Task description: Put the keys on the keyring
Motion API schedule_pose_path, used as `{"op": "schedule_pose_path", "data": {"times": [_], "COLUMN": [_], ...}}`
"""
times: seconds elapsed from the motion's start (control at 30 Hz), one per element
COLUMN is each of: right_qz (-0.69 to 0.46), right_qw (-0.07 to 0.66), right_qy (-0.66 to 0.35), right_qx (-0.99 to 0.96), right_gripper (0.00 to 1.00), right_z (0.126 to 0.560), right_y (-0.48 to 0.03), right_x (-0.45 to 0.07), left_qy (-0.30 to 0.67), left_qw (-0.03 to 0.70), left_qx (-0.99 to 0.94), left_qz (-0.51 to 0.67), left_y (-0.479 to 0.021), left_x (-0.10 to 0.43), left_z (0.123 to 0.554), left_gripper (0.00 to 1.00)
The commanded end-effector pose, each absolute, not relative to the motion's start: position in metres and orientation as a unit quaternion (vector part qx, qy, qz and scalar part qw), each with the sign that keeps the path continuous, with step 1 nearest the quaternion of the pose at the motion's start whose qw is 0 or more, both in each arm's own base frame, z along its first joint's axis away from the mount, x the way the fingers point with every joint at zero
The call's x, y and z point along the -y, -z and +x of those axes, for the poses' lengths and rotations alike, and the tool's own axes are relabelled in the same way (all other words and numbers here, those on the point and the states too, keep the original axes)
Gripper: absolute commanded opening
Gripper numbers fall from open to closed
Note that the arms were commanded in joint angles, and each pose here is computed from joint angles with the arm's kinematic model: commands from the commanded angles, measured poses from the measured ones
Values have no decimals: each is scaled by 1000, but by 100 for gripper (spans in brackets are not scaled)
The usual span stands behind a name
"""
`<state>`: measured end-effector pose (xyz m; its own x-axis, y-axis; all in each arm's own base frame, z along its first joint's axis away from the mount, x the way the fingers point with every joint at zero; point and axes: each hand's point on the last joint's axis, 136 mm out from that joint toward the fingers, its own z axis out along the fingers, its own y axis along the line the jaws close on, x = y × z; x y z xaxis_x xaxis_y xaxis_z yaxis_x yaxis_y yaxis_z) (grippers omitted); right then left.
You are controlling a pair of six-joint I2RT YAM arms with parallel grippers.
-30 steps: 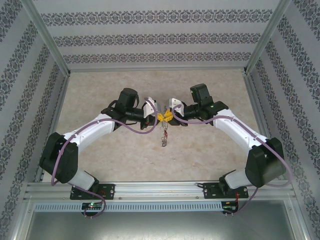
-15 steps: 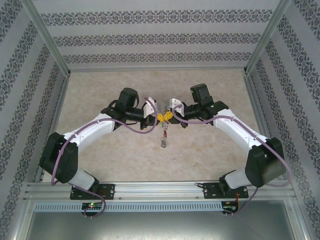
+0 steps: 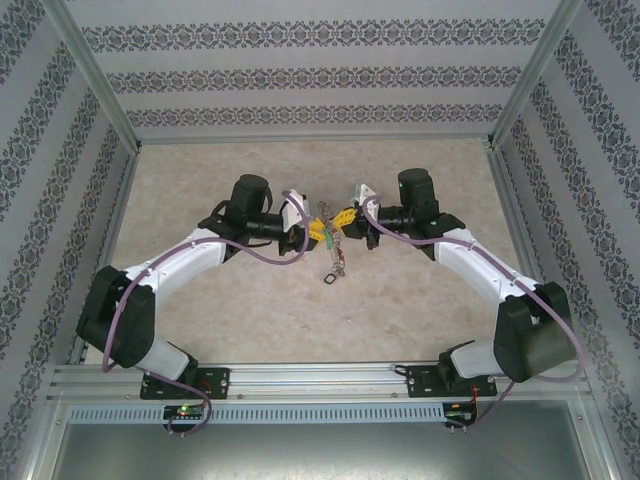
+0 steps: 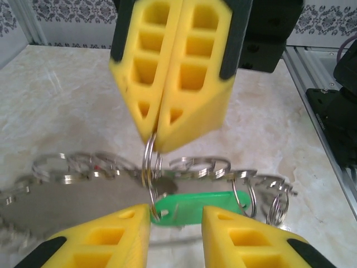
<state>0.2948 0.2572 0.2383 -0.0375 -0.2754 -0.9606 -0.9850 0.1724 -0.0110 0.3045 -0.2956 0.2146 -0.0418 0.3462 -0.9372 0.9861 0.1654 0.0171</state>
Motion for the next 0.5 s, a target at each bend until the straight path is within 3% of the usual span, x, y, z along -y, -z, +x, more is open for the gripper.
{"op": "schedule_pose_path", "data": {"times": [0.0, 0.47], "right_qz": [-525, -485], "right_qw": [506, 532], "right_qy": [-400, -397], "right_qx": [-556, -569], "right_gripper": [0, 0], "right_z": [288, 302], "right_y": [-275, -279], "right_x": [-259, -265], "left_qy": [368, 370], "left_qw": [455, 500], "left_qx": [-618, -615], "left_qz": [525, 484], "left_y": [-226, -247], "left_x": [290, 283], "left_z": [309, 332], "left_gripper": [31, 39]}}
